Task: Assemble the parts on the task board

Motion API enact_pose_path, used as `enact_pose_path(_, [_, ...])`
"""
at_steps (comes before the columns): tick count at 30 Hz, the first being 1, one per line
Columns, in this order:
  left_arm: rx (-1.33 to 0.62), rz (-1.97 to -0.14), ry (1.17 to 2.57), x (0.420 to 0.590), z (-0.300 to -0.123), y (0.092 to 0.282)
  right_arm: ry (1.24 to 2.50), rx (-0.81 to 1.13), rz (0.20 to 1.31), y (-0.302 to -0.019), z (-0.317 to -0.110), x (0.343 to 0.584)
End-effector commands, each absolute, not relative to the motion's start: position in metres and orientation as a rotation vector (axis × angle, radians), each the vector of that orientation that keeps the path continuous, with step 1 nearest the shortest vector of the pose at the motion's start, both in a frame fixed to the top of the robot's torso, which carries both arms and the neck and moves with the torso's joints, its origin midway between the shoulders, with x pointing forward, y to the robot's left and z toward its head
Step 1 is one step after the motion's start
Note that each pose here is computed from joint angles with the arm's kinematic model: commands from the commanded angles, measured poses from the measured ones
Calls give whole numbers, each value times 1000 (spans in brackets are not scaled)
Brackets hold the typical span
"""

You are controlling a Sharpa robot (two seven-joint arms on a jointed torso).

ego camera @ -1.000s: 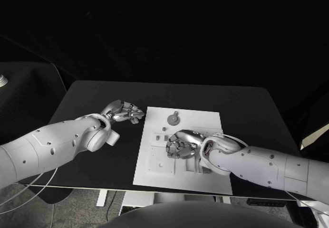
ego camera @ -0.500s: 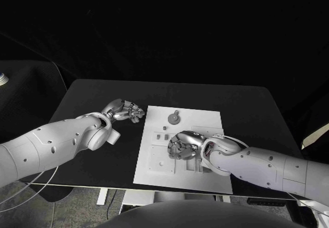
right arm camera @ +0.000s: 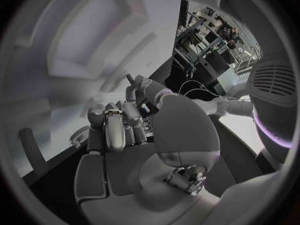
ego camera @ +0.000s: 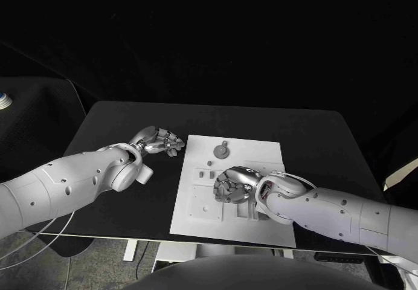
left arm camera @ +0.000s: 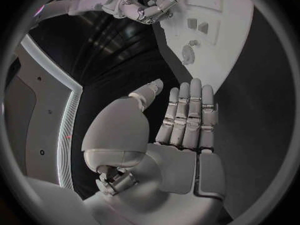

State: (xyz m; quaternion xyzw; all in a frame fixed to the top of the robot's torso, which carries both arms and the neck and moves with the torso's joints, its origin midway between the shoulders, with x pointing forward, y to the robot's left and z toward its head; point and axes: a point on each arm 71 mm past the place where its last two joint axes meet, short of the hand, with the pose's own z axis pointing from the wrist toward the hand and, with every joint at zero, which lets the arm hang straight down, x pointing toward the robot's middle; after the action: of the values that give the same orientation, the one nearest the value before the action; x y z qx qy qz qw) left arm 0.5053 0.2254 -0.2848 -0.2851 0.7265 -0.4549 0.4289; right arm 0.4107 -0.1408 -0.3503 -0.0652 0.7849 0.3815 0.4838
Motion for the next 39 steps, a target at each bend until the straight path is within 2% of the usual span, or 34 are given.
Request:
enact_pose_path(1, [-711,-1150,1809,505,-283,223,1904,-181,934,-140,-351,409])
enact_pose_path(39, [-712,-1148,1811,506,-283,224,1908,-187,928,-139,-353,411])
